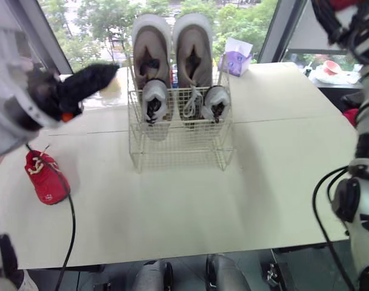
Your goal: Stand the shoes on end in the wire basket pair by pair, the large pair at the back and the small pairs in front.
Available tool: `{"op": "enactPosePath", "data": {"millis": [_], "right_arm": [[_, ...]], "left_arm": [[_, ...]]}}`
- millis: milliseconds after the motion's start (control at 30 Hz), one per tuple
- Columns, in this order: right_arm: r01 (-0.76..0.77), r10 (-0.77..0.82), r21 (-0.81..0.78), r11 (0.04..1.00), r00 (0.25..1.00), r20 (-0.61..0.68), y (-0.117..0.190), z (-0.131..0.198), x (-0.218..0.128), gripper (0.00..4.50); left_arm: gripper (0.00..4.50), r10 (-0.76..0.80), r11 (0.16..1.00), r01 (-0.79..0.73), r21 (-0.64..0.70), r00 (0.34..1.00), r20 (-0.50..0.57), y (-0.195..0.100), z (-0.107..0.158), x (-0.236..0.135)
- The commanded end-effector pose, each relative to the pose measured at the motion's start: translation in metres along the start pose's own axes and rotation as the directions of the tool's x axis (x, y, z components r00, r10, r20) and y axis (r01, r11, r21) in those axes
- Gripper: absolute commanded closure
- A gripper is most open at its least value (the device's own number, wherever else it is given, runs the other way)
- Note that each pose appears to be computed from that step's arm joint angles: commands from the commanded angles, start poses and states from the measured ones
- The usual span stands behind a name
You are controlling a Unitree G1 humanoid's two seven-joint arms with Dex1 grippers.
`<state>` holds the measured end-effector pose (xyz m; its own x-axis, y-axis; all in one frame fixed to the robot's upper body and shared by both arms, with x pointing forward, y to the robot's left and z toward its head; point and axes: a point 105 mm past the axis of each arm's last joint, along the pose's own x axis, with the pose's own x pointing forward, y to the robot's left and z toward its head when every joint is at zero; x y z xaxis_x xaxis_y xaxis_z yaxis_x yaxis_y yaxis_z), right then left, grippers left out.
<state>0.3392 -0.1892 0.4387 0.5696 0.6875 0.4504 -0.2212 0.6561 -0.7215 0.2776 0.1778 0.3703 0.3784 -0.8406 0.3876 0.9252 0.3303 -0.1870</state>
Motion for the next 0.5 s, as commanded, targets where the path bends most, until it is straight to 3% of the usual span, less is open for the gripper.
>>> {"op": "enactPosePath", "data": {"millis": [33, 233, 500], "right_arm": [[-0.190, 0.194, -0.063, 0.980, 0.979, 0.068, 0.026, 0.036, 0.013, 2.49], [-0.382, 0.394, -0.111, 0.918, 0.911, 0.124, 0.082, 0.049, 0.020, 2.49], [-0.451, 0.466, -0.129, 0.883, 0.873, 0.145, 0.106, 0.049, 0.016, 2.49]], "left_arm": [[0.00, -0.062, 0.998, 0.062, -0.011, 0.998, 0.015, -0.001, 0.017, 0.005], [0.00, -0.123, 0.992, 0.123, -0.015, 0.992, -0.012, 0.001, 0.023, 0.015], [0.00, -0.205, 0.979, 0.203, -0.027, 0.976, -0.076, -0.003, 0.020, 0.029]]}}
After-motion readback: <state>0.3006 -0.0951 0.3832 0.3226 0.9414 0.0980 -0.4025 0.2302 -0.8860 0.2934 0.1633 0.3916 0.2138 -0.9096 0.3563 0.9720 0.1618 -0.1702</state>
